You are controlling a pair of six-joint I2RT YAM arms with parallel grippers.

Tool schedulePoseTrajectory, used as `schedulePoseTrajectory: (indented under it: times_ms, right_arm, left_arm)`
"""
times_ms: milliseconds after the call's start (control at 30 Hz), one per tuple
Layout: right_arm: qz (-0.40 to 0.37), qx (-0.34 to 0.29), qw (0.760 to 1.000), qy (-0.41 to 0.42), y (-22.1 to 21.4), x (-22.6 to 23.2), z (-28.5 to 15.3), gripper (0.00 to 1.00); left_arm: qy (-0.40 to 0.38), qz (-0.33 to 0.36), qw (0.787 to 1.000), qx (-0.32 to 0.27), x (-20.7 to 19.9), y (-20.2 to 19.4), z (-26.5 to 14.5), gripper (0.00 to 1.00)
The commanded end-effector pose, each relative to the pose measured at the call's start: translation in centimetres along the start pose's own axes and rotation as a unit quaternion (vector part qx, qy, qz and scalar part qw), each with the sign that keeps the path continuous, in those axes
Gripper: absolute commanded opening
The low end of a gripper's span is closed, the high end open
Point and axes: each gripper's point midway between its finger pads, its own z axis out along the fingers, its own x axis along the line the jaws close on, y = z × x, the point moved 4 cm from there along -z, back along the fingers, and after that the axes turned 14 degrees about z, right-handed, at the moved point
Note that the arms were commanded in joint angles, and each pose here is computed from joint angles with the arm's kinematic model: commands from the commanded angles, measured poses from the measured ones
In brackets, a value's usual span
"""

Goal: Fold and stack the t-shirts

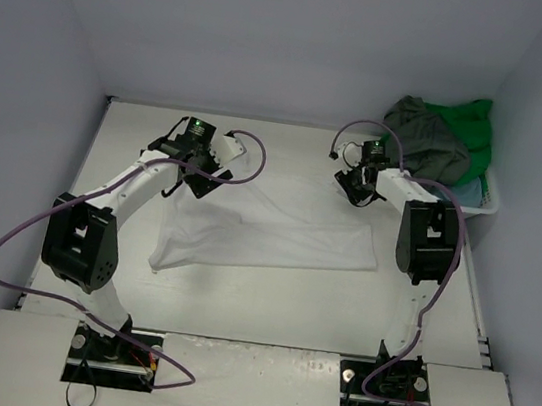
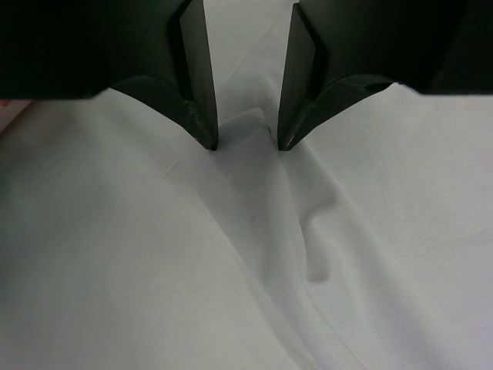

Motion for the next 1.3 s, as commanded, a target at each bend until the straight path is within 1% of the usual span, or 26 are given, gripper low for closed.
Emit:
schedulePoseTrajectory:
  times_ms: [0, 267, 367, 433, 467, 533, 800, 1000, 1033, 1067, 1133, 1167, 1267]
  right_arm:
    - [-0.003, -0.043, 0.999, -0.005, 2.7, -0.7, -0.6, 0.34]
    - [-0.001, -0.056, 0.998, -0.004, 3.5, -0.8, -0.5, 0.34]
    - [0.002, -0.058, 0.998, -0.005, 3.7, -0.9, -0.1, 0.31]
    - [0.004, -0.054, 0.999, -0.004, 3.5, -0.8, 0.4, 0.23]
    - [0.004, -0.052, 0.999, -0.004, 3.4, -0.8, 0.5, 0.11]
    - [0.004, -0.049, 0.999, -0.003, 3.2, -0.7, 0.8, 0.0]
    - [-0.005, -0.052, 0.998, -0.019, 3.2, -1.0, 0.1, 0.0]
    - [-0.012, -0.057, 0.998, -0.028, 3.5, -1.1, -0.8, 0.0]
    - [-0.012, -0.055, 0.998, -0.027, 3.4, -1.1, -0.7, 0.0]
    - [-0.011, -0.052, 0.998, -0.025, 3.1, -0.9, -0.6, 0.0]
    - [-0.011, -0.048, 0.999, -0.022, 2.7, -0.8, -0.4, 0.0]
    - [-0.011, -0.046, 0.999, -0.021, 2.6, -0.7, -0.3, 0.0]
    - [-0.012, -0.045, 0.999, -0.018, 2.4, -0.3, -0.1, 0.0]
  left_arm:
    - [0.034, -0.012, 0.999, -0.023, 1.9, 1.1, -0.8, 0.8]
    - [0.033, -0.014, 0.999, -0.022, 1.8, 1.0, -0.3, 0.8]
    - [0.033, -0.013, 0.999, -0.022, 1.8, 1.0, -0.2, 0.8]
    - [0.033, -0.014, 0.999, -0.022, 1.8, 1.1, -0.2, 0.8]
    - [0.033, -0.013, 0.999, -0.021, 1.8, 1.1, -0.1, 0.8]
    - [0.033, -0.012, 0.999, -0.02, 1.8, 1.0, 0.0, 0.8]
    - [0.038, -0.007, 0.999, -0.012, 2.5, 1.3, 1.3, 0.8]
    - [0.069, -0.011, 0.998, -0.003, 4.1, 2.1, 3.8, 0.8]
    - [0.083, -0.011, 0.996, -0.011, 4.8, 2.7, 4.1, 0.8]
    - [0.089, -0.007, 0.996, -0.003, 5.1, 2.6, 4.9, 0.8]
    - [0.116, -0.01, 0.993, -0.011, 6.9, 3.4, 5.1, 0.8]
    - [0.118, -0.01, 0.993, -0.006, 7.2, 3.3, 5.8, 0.8]
    - [0.153, -0.033, 0.988, -0.022, 10.0, 3.9, 5.7, 0.8]
